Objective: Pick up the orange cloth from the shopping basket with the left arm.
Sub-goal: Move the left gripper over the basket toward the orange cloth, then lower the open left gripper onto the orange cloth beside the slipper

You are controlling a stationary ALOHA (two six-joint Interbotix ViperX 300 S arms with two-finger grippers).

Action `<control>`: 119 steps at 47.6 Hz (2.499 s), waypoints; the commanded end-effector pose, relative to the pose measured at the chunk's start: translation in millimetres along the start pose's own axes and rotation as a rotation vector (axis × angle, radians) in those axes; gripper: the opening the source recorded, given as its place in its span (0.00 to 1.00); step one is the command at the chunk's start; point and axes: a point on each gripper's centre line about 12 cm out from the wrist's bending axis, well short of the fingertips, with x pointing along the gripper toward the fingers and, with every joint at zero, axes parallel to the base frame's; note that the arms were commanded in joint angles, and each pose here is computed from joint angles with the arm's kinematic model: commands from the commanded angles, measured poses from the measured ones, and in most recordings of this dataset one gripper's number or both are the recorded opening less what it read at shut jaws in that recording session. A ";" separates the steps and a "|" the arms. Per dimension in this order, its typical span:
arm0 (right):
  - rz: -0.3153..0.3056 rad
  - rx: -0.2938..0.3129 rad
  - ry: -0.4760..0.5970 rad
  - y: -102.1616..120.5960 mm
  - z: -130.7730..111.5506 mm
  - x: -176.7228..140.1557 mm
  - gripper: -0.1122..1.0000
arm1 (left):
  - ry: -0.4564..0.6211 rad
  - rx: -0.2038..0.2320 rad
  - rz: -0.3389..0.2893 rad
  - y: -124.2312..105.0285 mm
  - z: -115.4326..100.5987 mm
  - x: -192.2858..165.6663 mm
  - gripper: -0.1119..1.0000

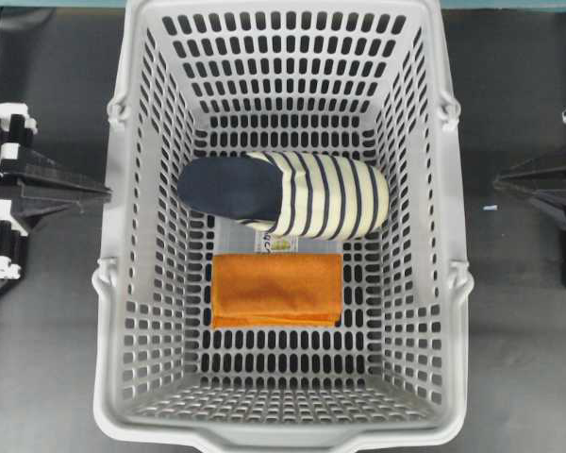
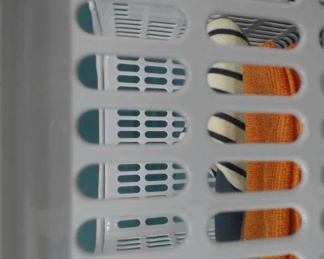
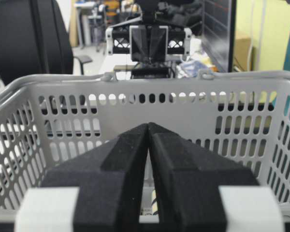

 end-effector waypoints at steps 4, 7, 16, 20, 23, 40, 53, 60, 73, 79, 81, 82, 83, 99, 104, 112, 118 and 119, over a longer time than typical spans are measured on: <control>-0.003 0.026 0.008 -0.2 1.6 2.7 0.10 | 0.071 -0.034 -0.006 -0.9 22.1 16.5 0.11; -0.003 0.038 0.021 -0.2 0.9 2.1 0.10 | 0.135 -0.054 -0.001 -0.8 26.8 25.4 0.10; -0.005 0.087 0.054 -0.1 -2.1 0.5 0.10 | 0.261 -0.051 -0.005 -3.6 46.6 49.5 0.10; -0.005 0.093 0.055 -0.1 -2.3 0.5 0.10 | 0.333 -0.049 -0.012 -6.6 50.2 62.8 0.10; -0.006 0.093 0.057 -0.4 -2.9 0.4 0.10 | 0.399 -0.046 -0.020 -9.8 49.9 73.2 0.10; 0.001 0.095 0.060 1.1 -4.0 -0.1 0.10 | 0.787 -0.021 -0.047 -31.3 29.8 150.7 0.10; 0.001 0.096 0.054 1.0 -4.1 -1.4 0.10 | 0.943 -0.015 -0.036 -36.6 15.0 196.3 0.10; 0.002 0.094 0.045 1.1 -2.7 -2.6 0.10 | 0.964 -0.008 -0.040 -40.2 4.4 211.5 0.11; 0.002 0.094 0.043 1.0 -3.5 -3.7 0.10 | 1.004 -0.015 -0.033 -41.9 -15.0 225.9 0.60; 0.002 0.094 0.042 1.0 -3.8 -4.6 0.10 | 1.018 -0.037 -0.019 -41.5 -21.6 227.7 0.87; 0.002 0.094 0.039 1.0 -3.4 -5.4 0.10 | 1.025 -0.046 -0.013 -41.5 -24.0 227.6 0.91; 0.002 0.094 0.039 1.0 -3.8 -5.8 0.10 | 1.031 -0.050 -0.011 -42.1 -26.3 227.0 0.92; 0.002 0.094 0.036 1.0 -3.1 -6.2 0.10 | 1.034 -0.054 -0.008 -42.1 -28.0 226.8 0.92; 0.004 0.094 -0.003 1.0 2.5 -13.7 0.10 | 1.094 -0.065 0.000 -45.3 -76.6 230.2 0.91; 0.004 0.095 -0.009 1.0 3.7 -14.7 0.10 | 1.127 -0.065 0.004 -46.4 -91.5 232.0 0.91; 0.005 0.095 -0.010 1.0 4.0 -14.9 0.10 | 1.170 -0.061 0.009 -45.9 -110.0 232.5 0.91; 0.004 0.097 -0.009 1.0 3.4 -15.0 0.10 | 1.182 -0.058 0.008 -46.4 -114.7 230.2 0.91; 0.003 0.097 -0.011 0.7 4.0 -14.9 0.10 | 1.184 -0.058 0.008 -46.3 -114.4 229.2 0.91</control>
